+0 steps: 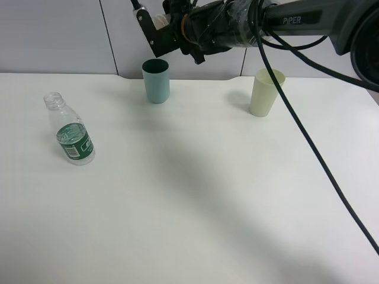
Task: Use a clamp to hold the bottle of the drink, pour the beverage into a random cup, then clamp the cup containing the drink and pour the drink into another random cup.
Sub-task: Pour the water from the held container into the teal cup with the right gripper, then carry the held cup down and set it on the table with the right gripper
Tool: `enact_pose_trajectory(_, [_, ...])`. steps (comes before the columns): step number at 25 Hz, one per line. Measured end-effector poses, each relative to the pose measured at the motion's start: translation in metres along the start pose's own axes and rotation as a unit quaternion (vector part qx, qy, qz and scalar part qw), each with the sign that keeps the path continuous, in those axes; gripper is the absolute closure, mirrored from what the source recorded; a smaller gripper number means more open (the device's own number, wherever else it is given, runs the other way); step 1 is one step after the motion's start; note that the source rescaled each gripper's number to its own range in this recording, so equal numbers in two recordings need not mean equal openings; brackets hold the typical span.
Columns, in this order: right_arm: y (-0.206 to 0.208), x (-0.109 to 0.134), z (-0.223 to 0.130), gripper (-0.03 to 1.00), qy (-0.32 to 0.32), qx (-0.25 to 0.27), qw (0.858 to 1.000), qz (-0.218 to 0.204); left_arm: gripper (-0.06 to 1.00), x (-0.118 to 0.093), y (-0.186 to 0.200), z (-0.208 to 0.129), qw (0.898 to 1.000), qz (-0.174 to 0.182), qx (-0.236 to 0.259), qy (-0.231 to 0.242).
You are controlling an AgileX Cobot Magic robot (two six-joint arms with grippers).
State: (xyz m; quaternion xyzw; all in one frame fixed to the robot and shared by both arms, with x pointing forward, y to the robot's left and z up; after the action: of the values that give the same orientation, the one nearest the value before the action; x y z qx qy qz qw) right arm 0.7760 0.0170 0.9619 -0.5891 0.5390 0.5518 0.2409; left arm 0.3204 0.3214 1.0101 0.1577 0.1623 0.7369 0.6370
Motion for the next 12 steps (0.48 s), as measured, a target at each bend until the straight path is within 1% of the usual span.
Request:
enact_pose_trajectory(2, [-0.001, 0.004, 0.001, 0.94, -0.081, 0.0, 0.997, 0.008, -0.06, 0.0, 0.0, 0.0, 1.0, 0.0, 0.0, 0.0])
enact_pose_trajectory(4, [0.0, 0.008, 0.001, 0.94, -0.175, 0.001, 0.984, 0.019, -0.06, 0.0, 0.0, 0.0, 1.0, 0.0, 0.0, 0.0])
enact_pose_trajectory(5, [0.0, 0.01, 0.002, 0.94, -0.221, 0.002, 0.975, 0.024, -0.06, 0.0, 0.0, 0.0, 1.0, 0.0, 0.0, 0.0])
enact_pose_trajectory(8, [0.004, 0.008, 0.004, 0.94, -0.344, 0.001, 0.938, 0.035, -0.06, 0.0, 0.0, 0.0, 1.0, 0.0, 0.0, 0.0])
enact_pose_trajectory(10, [0.01, -0.001, 0.006, 0.94, -0.411, -0.008, 0.911, 0.038, -0.06, 0.0, 0.0, 0.0, 1.0, 0.0, 0.0, 0.0])
enact_pose_trajectory(12, [0.018, -0.013, 0.007, 0.94, -0.462, -0.019, 0.886, 0.038, -0.06, 0.0, 0.0, 0.0, 1.0, 0.0, 0.0, 0.0])
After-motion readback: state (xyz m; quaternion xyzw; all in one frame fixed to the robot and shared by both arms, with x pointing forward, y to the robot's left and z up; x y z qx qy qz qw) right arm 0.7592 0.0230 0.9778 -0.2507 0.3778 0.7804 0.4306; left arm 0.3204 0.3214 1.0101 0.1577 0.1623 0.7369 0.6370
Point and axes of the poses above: a point on each arm's last joint axis where the gripper is mounted, y pointing back along that axis away from the gripper, x along the wrist's bending axis when the last joint is at zero, z = x × y, the point moved 10 cm from there along -y, pointing out along that axis toward the gripper, and after that the axes turned 1 degree about -y, right-handed, at the moved point
